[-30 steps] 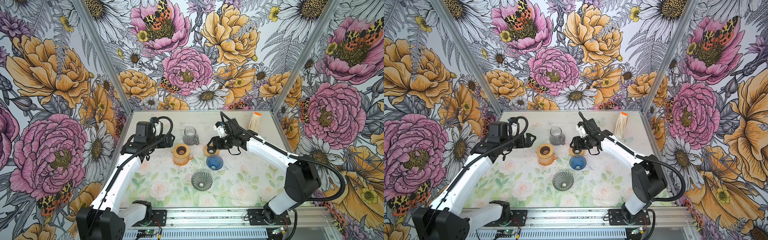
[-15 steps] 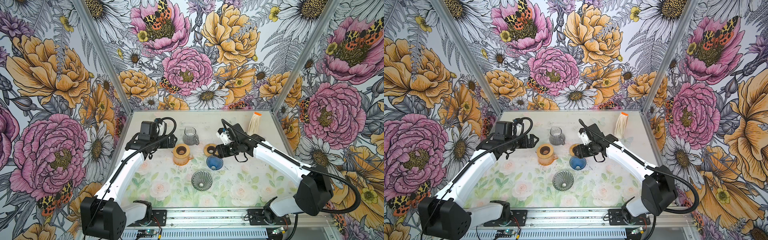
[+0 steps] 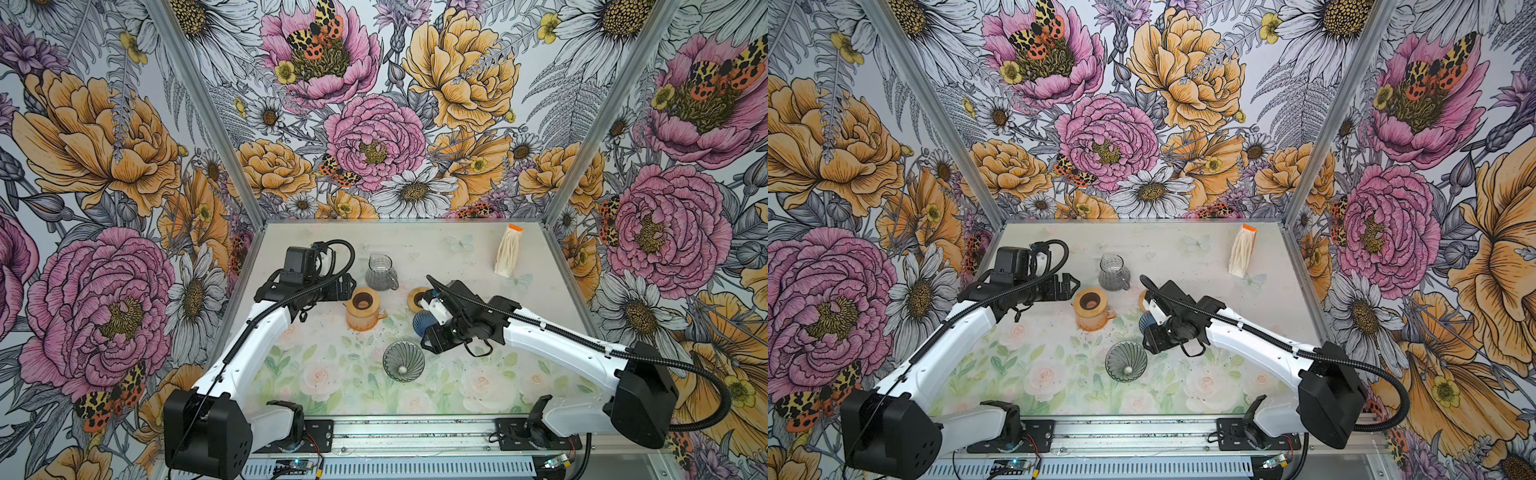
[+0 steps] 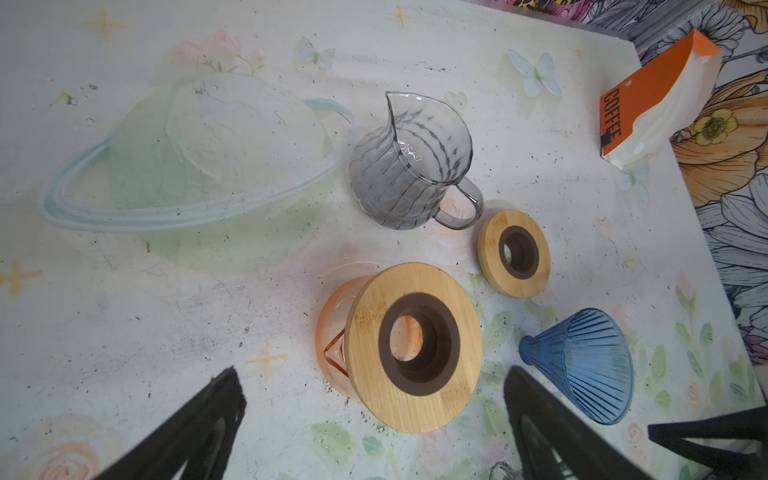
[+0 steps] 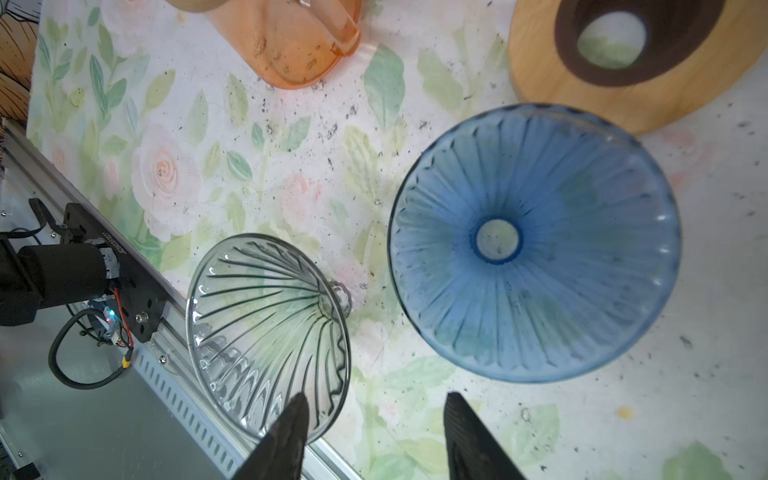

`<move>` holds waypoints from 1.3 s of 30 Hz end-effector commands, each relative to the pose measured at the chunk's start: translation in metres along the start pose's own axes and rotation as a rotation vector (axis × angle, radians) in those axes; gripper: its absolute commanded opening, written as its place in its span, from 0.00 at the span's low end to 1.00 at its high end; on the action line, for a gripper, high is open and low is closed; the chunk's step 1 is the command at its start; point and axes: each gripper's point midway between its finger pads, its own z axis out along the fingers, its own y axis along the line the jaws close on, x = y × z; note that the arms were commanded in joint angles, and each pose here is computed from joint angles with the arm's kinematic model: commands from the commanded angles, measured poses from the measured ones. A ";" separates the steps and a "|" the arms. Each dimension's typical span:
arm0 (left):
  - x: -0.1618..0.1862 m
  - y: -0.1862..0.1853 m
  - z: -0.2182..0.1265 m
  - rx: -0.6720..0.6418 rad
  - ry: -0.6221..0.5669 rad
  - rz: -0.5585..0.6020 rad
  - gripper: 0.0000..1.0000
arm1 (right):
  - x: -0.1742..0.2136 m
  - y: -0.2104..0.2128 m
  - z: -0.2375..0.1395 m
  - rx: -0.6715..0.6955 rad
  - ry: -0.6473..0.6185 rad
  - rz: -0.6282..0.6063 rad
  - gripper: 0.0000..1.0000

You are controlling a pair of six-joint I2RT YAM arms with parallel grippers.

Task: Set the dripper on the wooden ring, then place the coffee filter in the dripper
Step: 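Move the right gripper down to the clear ribbed glass dripper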

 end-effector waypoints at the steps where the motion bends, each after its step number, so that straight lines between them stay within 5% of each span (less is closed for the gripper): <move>1: -0.003 -0.008 -0.009 0.032 -0.049 -0.002 0.99 | -0.003 0.009 0.003 -0.005 -0.051 0.005 0.52; 21: 0.009 -0.008 -0.025 0.048 -0.106 0.003 0.99 | 0.001 0.020 0.041 -0.093 -0.063 0.114 0.44; 39: 0.010 -0.010 -0.017 0.067 -0.083 0.000 0.99 | -0.006 0.016 0.052 -0.043 -0.084 0.112 0.24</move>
